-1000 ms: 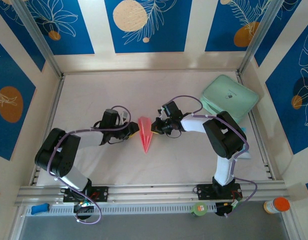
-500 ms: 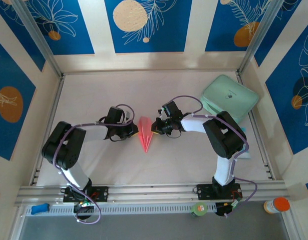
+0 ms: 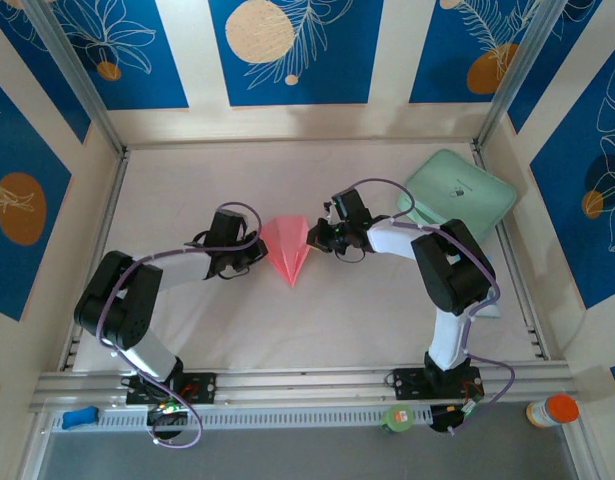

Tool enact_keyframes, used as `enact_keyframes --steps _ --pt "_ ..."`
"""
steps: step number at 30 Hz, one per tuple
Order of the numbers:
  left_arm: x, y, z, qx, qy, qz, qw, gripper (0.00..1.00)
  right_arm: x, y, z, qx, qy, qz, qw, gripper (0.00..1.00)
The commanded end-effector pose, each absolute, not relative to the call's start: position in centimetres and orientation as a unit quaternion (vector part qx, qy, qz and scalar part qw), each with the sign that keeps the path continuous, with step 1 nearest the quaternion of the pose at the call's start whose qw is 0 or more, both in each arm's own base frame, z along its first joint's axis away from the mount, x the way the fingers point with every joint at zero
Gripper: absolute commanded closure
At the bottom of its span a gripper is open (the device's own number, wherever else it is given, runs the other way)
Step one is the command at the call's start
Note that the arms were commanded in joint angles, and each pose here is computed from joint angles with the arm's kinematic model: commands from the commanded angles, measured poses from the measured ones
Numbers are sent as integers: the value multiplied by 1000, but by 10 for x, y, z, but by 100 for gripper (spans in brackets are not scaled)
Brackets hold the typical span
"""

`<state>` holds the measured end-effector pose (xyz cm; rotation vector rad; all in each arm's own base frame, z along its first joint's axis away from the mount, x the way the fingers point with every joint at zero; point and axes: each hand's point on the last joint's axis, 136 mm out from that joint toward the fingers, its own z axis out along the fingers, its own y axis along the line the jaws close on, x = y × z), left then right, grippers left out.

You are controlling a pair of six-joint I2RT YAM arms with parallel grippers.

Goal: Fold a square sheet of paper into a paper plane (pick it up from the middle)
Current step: Move the paper plane to the top-center of the table.

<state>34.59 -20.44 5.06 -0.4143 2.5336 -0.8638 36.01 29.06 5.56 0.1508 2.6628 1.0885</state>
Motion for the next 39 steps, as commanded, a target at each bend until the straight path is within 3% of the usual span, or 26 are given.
enact_keyframes --steps 1,8,13,17,30,39 --pt "352 -197 42 -173 913 -296 222 100 361 290 43 66 920 368 119 99" --pt "352 -198 43 -165 916 -297 216 100 354 292 29 68 923 366 97 98" --pt "342 -195 52 -146 926 -280 204 77 350 299 28 55 921 376 84 98" --pt "328 -192 62 -133 932 -278 193 67 349 302 29 49 922 376 81 98" --pt "305 -236 78 -82 921 -348 156 67 348 304 26 48 924 370 79 98" --pt "311 -244 65 -60 932 -332 131 58 348 303 24 49 926 366 77 98"
